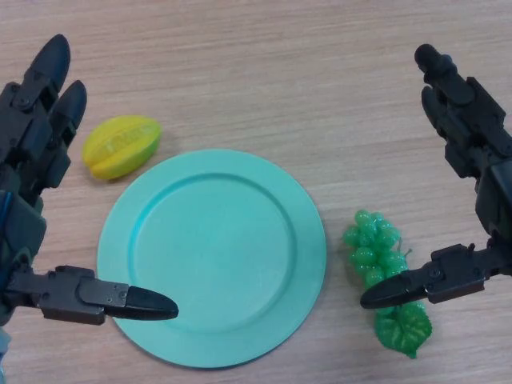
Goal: Pick up the green grapes and place it on the plate
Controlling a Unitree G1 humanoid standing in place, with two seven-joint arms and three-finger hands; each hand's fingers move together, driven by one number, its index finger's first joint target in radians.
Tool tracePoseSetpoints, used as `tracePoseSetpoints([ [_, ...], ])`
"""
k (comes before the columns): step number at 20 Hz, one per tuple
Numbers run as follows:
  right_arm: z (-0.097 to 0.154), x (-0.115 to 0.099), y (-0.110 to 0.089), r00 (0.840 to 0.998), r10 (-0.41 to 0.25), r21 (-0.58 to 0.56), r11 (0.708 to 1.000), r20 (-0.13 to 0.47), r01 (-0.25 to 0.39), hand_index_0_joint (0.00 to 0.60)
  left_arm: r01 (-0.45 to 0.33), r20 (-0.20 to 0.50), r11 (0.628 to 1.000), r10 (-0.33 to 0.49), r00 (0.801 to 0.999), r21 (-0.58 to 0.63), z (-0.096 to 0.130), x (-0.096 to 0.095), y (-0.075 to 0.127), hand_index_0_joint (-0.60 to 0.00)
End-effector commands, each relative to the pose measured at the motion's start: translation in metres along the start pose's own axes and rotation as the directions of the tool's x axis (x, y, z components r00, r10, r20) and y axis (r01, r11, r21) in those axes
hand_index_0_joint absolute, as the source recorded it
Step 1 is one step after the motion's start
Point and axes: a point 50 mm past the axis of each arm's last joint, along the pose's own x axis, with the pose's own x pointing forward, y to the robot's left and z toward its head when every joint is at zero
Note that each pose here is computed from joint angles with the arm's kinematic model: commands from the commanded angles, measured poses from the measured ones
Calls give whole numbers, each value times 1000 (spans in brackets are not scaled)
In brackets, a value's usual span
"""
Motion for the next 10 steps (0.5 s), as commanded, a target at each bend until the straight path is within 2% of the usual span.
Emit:
tracePoseSetpoints([
  [1, 27, -3, -13, 977, -66, -41, 996, 202, 76, 0, -5, 154, 997, -8, 988, 82, 24, 0, 3, 0],
  [5, 25, -3, -10, 982, -49, -47, 997, 181, 59, 0, -5, 151, 997, -6, 989, 73, 21, -2, 5, 0],
  [7, 21, 0, -7, 988, -36, -58, 997, 148, 45, 0, -13, 144, 998, 4, 990, 67, 16, -4, 8, 0],
  [8, 11, 2, -3, 996, -23, -100, 995, 86, 31, 0, -23, 138, 997, 13, 990, 70, 12, -4, 11, 0],
  [9, 4, 3, -1, 999, -17, -131, 991, 42, 22, 0, -28, 135, 997, 18, 991, 74, 10, -4, 12, 0],
  [10, -9, 4, 1, 1000, -14, -191, 982, -27, 9, 0, -37, 131, 996, 27, 991, 81, 9, -4, 15, 0],
])
